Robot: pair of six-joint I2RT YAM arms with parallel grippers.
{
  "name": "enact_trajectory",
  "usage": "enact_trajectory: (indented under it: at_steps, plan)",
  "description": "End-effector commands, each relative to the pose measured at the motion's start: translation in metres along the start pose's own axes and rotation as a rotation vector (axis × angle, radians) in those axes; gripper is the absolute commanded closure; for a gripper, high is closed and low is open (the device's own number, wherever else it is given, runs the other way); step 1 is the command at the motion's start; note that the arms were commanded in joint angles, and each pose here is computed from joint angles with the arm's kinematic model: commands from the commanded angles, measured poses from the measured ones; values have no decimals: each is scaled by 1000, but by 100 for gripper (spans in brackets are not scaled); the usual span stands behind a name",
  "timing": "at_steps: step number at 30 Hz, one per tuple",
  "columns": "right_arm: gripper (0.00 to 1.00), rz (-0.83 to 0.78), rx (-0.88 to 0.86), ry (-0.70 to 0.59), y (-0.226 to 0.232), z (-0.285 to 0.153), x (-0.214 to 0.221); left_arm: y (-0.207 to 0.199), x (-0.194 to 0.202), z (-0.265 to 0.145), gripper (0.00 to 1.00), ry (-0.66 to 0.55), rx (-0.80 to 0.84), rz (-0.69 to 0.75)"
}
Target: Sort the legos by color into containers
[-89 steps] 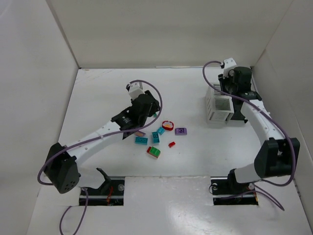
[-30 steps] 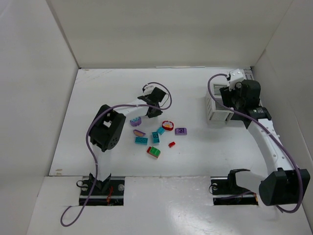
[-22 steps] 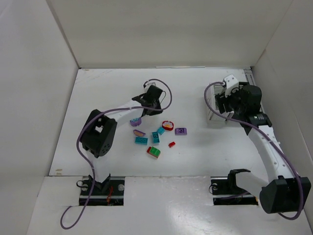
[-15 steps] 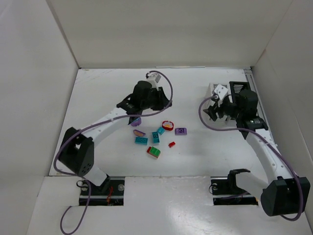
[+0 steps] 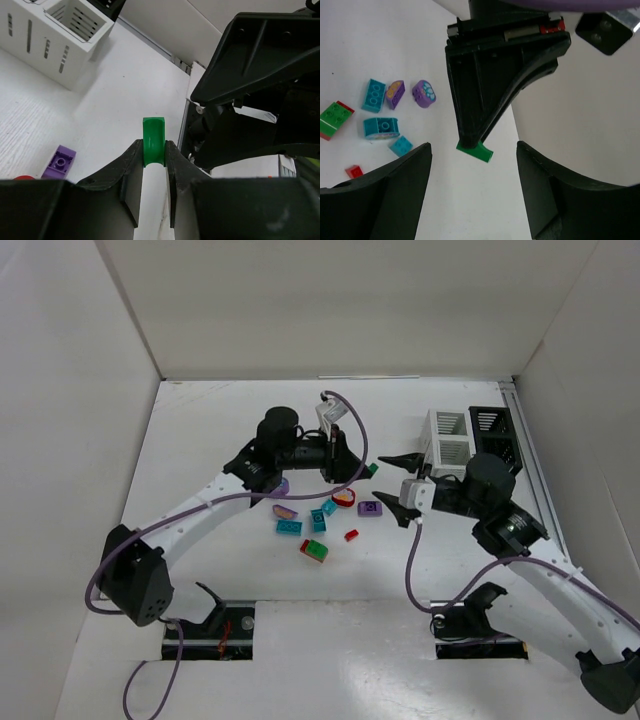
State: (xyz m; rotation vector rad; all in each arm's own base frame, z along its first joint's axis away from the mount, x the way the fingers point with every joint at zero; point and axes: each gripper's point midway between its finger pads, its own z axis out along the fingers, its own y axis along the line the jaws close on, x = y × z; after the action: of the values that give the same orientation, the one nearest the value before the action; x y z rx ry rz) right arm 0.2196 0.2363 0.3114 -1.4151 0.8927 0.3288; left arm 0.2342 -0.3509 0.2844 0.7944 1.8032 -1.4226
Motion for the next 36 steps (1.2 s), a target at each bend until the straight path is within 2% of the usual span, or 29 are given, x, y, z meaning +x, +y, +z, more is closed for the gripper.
enact_trajectory:
  at_steps: [1, 5, 9, 16, 21, 29, 36]
  plan:
    - [26, -89, 61, 13, -10, 3, -7, -34, -11, -13, 84, -41, 117, 104]
    - [26, -91, 46, 0, -9, 13, -16, -45, -16, -20, 83, -64, 139, 135]
    - [26, -72, 46, 54, -9, 20, -2, -46, -13, -22, 83, -58, 136, 129]
    - [28, -57, 96, -1, -22, 24, -19, -48, -12, -23, 83, -63, 139, 117]
    - [32, -31, 125, -2, -24, 23, -18, -48, -12, -23, 83, -63, 139, 117]
    - [48, 0, 109, -20, -20, 26, -19, -48, -15, -23, 83, -78, 138, 101]
    - [48, -23, 63, -67, -13, 28, -28, -50, -12, -23, 83, -74, 157, 109]
